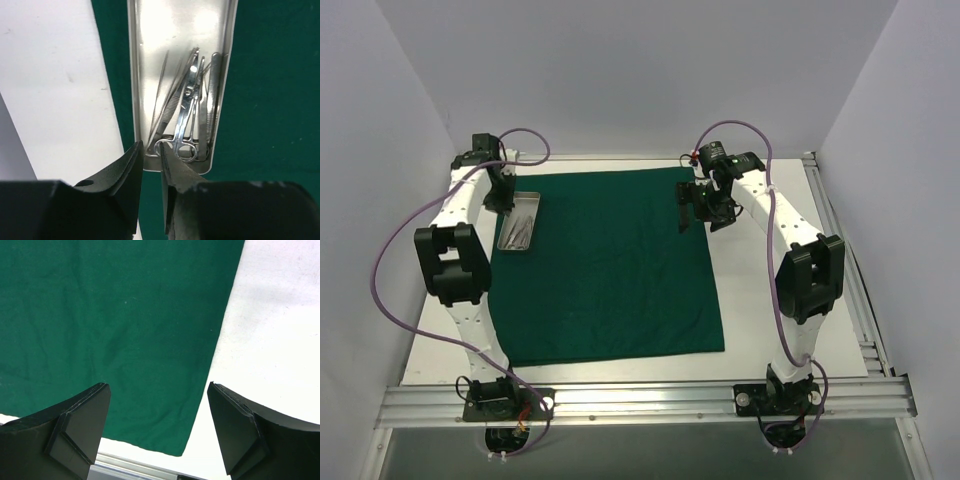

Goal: Open and lay out the surgical kit
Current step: Place the container in the surgical kit, then pick up the medical item from the container.

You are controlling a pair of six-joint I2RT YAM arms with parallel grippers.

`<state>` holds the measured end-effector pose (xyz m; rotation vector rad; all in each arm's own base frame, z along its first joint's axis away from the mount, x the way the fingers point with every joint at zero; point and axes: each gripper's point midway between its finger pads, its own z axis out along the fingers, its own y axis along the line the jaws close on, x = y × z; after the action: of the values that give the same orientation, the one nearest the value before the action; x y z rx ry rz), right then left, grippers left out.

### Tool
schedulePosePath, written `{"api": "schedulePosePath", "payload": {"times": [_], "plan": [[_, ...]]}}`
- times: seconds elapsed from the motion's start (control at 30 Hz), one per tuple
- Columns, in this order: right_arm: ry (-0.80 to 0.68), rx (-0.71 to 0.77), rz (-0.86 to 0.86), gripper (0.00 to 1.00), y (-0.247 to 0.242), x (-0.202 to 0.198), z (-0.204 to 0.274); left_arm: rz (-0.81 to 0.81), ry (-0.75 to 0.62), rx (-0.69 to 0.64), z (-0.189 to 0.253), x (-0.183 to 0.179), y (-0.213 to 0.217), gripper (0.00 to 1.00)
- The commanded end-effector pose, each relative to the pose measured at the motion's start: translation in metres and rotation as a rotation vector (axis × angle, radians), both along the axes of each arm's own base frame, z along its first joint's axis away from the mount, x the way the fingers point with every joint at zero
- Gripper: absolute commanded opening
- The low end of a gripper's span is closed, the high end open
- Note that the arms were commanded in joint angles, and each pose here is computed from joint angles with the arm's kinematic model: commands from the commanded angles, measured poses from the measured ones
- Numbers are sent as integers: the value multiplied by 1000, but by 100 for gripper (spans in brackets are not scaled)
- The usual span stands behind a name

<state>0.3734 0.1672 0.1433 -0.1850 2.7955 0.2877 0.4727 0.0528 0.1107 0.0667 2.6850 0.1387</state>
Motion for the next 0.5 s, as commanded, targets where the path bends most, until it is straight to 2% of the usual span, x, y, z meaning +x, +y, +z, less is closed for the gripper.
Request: {"api": "schedulePosePath", "payload": {"times": [0.0, 0.47], "plan": [[4, 4, 5, 81, -3, -7, 7, -4, -61, 34, 10, 20, -10, 29], [2, -11, -10, 81, -9, -5, 10, -10, 6, 63, -32, 35, -19, 38]]}}
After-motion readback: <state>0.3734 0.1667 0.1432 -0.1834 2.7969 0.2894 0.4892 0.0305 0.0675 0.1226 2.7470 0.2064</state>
